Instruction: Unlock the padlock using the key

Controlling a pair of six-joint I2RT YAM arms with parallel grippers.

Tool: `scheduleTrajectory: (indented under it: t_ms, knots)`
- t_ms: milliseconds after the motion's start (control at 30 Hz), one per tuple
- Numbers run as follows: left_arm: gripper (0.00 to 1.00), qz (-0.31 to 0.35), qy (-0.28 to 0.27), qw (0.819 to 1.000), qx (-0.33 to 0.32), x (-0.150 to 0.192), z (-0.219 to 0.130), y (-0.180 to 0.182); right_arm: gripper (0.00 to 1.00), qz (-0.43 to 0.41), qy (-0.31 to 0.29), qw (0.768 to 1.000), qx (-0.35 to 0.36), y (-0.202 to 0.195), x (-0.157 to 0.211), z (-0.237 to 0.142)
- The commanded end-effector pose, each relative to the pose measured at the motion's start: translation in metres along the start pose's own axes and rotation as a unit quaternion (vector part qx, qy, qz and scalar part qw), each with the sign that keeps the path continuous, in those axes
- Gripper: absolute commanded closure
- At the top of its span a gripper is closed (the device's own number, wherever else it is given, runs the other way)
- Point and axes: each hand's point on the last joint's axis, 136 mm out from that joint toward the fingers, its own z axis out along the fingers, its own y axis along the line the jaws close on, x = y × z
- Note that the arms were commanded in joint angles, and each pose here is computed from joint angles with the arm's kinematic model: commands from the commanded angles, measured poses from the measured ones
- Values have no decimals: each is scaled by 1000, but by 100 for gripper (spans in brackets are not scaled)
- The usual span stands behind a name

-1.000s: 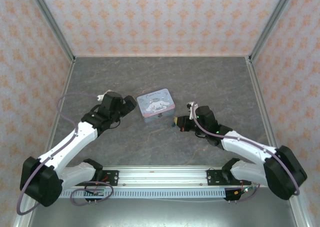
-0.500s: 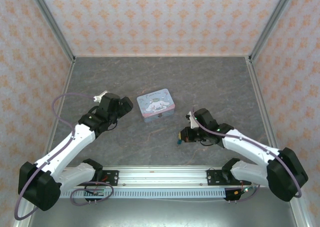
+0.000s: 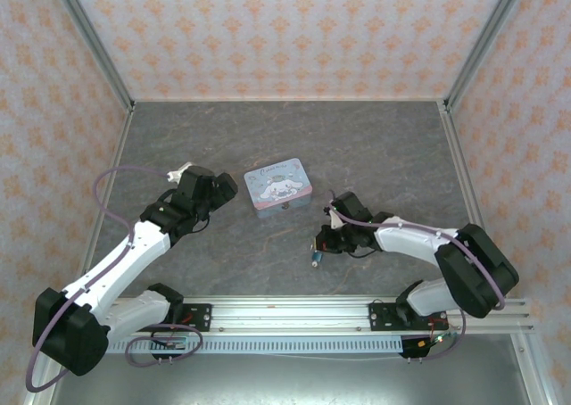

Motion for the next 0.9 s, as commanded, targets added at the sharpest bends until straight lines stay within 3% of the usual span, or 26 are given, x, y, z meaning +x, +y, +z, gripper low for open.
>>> scheduleTrajectory:
  t_ms: [0, 200, 433, 667, 867]
  knots:
    - [0, -2, 2, 1000, -13, 2, 2, 7, 95, -3, -24, 1000, 5, 3, -15, -2]
    - [0, 3, -4, 1000, -16, -1, 0, 7, 84, -16, -26, 999, 20, 2, -18, -6]
    - [0, 13, -30, 999, -28, -13, -11, 12, 67, -71, -74, 993, 65, 6, -38, -39]
    - [0, 33, -69, 996, -53, -26, -19, 25, 62, -118, -160, 971, 130, 4, -68, -89]
    - [0, 40, -144, 985, -83, -52, -31, 36, 51, -75, -245, 955, 151, -16, -103, -133]
